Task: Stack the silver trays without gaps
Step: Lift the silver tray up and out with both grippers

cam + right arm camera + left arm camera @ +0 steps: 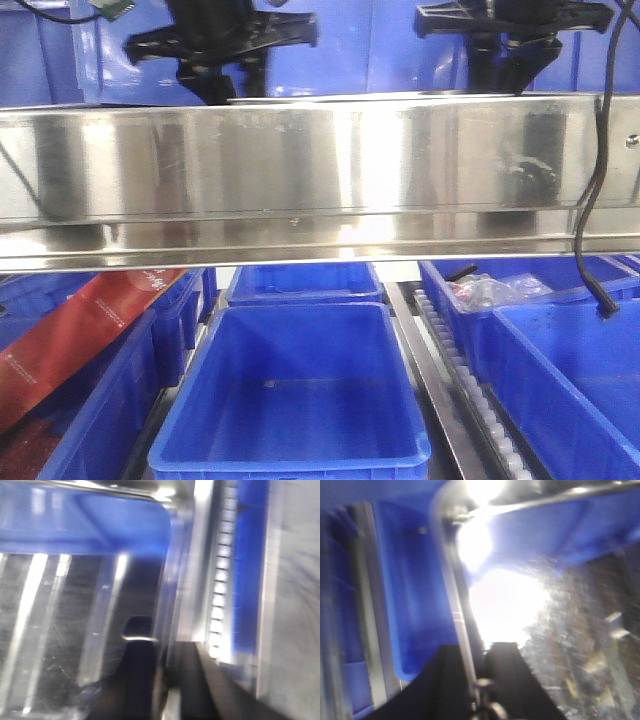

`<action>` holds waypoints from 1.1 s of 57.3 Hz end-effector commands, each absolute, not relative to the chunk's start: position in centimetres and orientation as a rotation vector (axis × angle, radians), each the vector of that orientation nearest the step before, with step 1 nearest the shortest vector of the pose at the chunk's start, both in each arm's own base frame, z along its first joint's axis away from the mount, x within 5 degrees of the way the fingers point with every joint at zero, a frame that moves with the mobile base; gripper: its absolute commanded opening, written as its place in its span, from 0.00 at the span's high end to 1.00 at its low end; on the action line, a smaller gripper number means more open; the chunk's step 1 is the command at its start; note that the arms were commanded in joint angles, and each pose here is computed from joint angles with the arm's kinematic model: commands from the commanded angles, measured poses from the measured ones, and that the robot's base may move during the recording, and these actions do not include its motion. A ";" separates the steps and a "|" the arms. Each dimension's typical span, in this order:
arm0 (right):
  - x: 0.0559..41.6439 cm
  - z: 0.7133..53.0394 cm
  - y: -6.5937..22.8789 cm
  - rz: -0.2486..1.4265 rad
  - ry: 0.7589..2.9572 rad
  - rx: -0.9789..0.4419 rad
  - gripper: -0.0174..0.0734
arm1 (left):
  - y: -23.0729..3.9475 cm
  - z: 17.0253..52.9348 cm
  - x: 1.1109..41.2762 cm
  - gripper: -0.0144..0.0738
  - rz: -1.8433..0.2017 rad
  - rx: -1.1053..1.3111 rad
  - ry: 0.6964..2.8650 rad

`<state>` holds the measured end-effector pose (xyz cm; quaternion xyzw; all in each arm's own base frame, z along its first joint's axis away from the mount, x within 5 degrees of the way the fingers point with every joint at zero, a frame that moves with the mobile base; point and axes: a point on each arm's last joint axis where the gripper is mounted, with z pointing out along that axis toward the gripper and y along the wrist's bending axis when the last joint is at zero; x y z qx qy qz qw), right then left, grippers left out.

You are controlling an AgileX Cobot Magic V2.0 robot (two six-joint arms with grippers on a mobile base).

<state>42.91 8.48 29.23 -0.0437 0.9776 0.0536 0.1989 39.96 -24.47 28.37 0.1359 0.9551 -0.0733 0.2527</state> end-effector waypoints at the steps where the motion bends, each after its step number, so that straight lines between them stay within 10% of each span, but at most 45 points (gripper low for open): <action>1: 42.9 29.7 9.1 0.197 2.711 -0.139 0.90 | -25.1 28.5 39.3 0.84 -0.229 0.386 2.620; 63: 37.5 40.2 8.1 0.232 2.434 -0.136 0.90 | -22.8 41.8 36.7 0.86 -0.280 0.335 2.384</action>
